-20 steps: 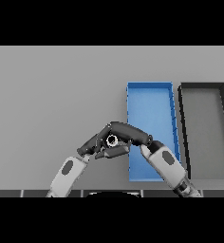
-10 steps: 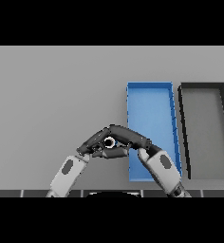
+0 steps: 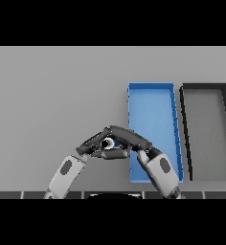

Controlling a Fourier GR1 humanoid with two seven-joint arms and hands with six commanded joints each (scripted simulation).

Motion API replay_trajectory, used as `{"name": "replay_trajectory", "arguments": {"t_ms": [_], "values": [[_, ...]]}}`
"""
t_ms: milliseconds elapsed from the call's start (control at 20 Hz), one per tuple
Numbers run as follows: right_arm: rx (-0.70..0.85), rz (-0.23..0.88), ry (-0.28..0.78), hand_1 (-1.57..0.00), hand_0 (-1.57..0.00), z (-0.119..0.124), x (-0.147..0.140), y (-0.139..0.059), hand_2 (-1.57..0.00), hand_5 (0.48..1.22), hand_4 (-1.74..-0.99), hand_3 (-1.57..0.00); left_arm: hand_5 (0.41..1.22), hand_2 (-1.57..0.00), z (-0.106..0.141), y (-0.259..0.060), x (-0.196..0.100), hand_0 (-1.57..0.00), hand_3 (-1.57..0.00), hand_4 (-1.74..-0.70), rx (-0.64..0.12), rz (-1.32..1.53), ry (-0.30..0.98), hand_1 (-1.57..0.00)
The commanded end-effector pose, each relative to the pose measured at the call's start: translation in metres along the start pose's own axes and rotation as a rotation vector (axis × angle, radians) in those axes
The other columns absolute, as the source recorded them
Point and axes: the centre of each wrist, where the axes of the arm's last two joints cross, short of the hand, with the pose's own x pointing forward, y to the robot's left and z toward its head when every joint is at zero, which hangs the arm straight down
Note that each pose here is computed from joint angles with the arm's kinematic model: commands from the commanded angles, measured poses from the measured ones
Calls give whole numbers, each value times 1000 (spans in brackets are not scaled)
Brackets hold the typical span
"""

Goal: Pick up the blue pipe and place it into the blue bin.

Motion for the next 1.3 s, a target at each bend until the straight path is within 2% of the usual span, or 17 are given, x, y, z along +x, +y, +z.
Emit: {"name": "replay_trajectory", "arguments": {"t_ms": [0, 100, 150, 250, 450, 600, 650, 750, 850, 950, 1050, 1250], "values": [[-4, 7, -10, -1569, -1569, 1, -2, 1, -1569, 1218, -1499, -1568, 785, -143, -3, 3, 0, -157, -112, -1011, 8, -6, 21, -146], [-18, 24, -7, -1570, -1570, 2, -4, 0, -1570, 1219, -1499, -1569, 682, -91, 0, 3, -3, -100, -71, -977, 17, -4, 3, -93], [-24, 15, 2, -1570, -1570, -1, -2, -5, -1570, 1220, -1499, -1570, 642, -73, 0, 1, -3, -80, -57, -975, 24, 16, 25, -74], [-18, 1, -10, -1570, -1570, 0, -4, -2, -1570, 1220, -1499, -1570, 578, -46, 2, -2, -8, -51, -36, -973, 28, 35, 44, -47], [-44, -43, -34, -1571, -1571, -3, 7, -9, -1571, 1221, -1496, -1571, 519, -18, 0, -1, -7, -20, -14, -971, 42, 34, 63, -19], [-51, -105, -85, -1571, -1571, -8, 33, -22, -1571, 1221, -1494, -1571, 493, -9, -2, -2, -8, -10, -7, -971, 38, 25, 101, -9], [-65, -132, -72, -1571, -1571, -10, 34, -26, -1571, 1221, -1494, -1571, 489, -7, -2, -2, -6, -8, -5, -973, 41, 25, 93, -7], [-98, -156, -82, -1571, -1571, -8, 45, -45, -1571, 1221, -1495, -1571, 479, -4, 1, -1, -7, -5, -3, -965, 46, 21, 90, -4], [-107, -174, -148, -1571, -1571, -13, 71, -63, -1571, 1221, -1496, -1571, 475, -2, 3, -2, -6, -3, -2, -956, 41, 16, 94, -2], [-187, -174, -211, -1571, -1571, -12, 93, -84, -1571, 1221, -1497, -1571, 473, -1, 5, -1, -4, -1, -1, -951, 36, 18, 84, -1], [-279, -152, -223, -1571, -1571, -8, 105, -103, -1571, 1221, -1498, -1571, 468, 0, 6, -3, -3, 0, 0, -947, 37, 9, 74, 0], [-440, -73, -142, -1571, -1571, 11, 101, -138, -1571, 1221, -1498, -1571, 470, 0, 10, 3, -1, 0, 1, -950, 57, 8, 87, 0]]}}
